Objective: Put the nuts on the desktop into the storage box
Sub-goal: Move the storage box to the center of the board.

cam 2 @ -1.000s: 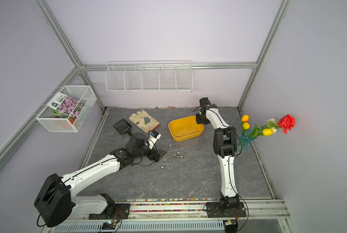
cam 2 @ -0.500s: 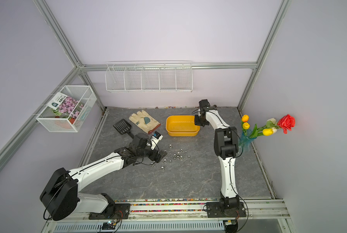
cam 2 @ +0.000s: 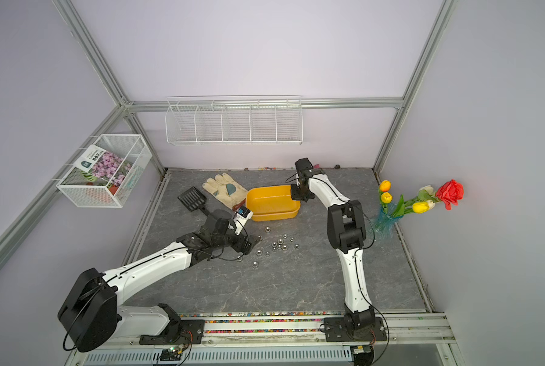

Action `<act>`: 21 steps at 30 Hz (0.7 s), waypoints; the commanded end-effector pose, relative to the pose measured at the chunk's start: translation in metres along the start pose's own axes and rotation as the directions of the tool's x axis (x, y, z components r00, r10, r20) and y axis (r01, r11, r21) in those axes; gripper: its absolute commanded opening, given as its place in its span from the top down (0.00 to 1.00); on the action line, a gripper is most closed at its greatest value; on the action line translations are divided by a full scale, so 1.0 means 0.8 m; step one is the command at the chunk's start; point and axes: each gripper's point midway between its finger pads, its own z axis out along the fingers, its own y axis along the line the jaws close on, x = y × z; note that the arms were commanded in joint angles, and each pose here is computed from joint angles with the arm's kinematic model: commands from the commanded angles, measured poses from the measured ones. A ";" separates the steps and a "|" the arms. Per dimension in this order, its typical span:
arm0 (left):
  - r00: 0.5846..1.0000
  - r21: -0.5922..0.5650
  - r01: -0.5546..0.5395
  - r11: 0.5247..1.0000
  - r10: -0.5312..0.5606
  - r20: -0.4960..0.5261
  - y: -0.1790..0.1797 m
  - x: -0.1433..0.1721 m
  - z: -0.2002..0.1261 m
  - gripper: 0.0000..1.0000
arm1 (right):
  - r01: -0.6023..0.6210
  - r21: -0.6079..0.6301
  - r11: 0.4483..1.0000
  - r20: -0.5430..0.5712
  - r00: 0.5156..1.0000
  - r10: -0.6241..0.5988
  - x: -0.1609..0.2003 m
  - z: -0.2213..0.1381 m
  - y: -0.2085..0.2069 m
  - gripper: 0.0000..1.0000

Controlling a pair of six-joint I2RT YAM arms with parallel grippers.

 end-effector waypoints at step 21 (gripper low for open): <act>1.000 -0.009 -0.028 1.000 0.028 -0.008 0.001 0.008 0.009 0.00 | -0.118 0.052 0.992 0.046 0.992 0.115 -0.024 0.006 -0.010 1.00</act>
